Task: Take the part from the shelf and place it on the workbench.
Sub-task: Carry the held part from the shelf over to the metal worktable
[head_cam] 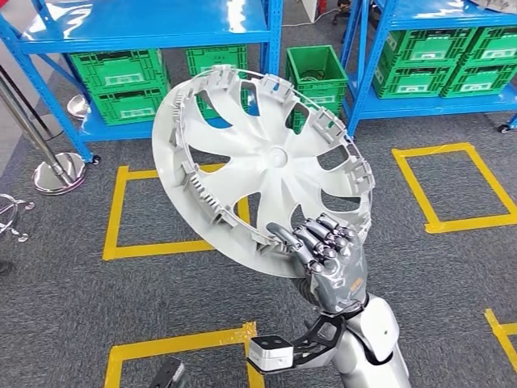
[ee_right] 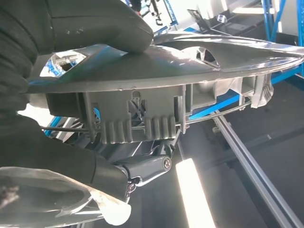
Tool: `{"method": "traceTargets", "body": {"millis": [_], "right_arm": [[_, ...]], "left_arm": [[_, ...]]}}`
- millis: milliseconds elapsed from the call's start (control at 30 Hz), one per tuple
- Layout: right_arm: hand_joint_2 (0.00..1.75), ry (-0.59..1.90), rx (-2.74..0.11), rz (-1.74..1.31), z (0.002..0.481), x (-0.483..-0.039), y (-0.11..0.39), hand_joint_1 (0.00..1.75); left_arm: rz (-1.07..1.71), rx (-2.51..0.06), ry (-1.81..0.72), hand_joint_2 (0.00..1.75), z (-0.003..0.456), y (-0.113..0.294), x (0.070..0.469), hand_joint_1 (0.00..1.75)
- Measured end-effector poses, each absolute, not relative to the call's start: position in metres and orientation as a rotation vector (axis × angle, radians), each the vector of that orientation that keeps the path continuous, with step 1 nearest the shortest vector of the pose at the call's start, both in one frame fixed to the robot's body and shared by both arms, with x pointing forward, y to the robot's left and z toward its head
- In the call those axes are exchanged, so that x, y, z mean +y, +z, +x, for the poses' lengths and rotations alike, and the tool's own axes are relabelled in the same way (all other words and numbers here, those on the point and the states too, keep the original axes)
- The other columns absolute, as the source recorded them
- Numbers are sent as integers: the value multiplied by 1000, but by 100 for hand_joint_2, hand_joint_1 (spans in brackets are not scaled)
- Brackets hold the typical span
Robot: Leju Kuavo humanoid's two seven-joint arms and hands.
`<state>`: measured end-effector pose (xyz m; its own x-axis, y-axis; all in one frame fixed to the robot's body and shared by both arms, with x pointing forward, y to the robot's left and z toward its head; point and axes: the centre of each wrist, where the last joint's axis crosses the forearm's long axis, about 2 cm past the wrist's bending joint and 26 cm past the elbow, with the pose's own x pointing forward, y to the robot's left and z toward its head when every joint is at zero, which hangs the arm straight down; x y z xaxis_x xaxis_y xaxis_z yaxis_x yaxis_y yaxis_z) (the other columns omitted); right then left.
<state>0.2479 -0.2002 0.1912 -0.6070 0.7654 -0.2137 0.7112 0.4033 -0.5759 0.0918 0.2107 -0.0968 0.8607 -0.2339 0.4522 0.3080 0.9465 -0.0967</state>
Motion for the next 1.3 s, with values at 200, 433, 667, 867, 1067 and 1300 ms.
{"method": "traceTargets", "body": {"millis": [200,433,667,867,1067,1300], "right_arm": [[175,990,-2560,-1351,248,-200,191,175],[175,995,-2549,-1380,244,-203,193,175],[175,985,-2529,-1421,238,-208,195,175],[175,980,-2492,-1452,230,-217,193,175],[175,965,-2465,-1487,223,-223,195,175],[175,955,-2428,-1512,216,-233,192,175]], "left_arm": [[-168,-446,-294,0,90,-97,210,0],[-161,-436,-306,0,92,-97,211,0],[-151,-416,-328,0,91,-97,212,0],[-139,-404,-341,0,92,-97,215,0],[-134,-412,-358,0,96,-97,217,0],[-127,-414,-374,0,104,-95,217,0]]}}
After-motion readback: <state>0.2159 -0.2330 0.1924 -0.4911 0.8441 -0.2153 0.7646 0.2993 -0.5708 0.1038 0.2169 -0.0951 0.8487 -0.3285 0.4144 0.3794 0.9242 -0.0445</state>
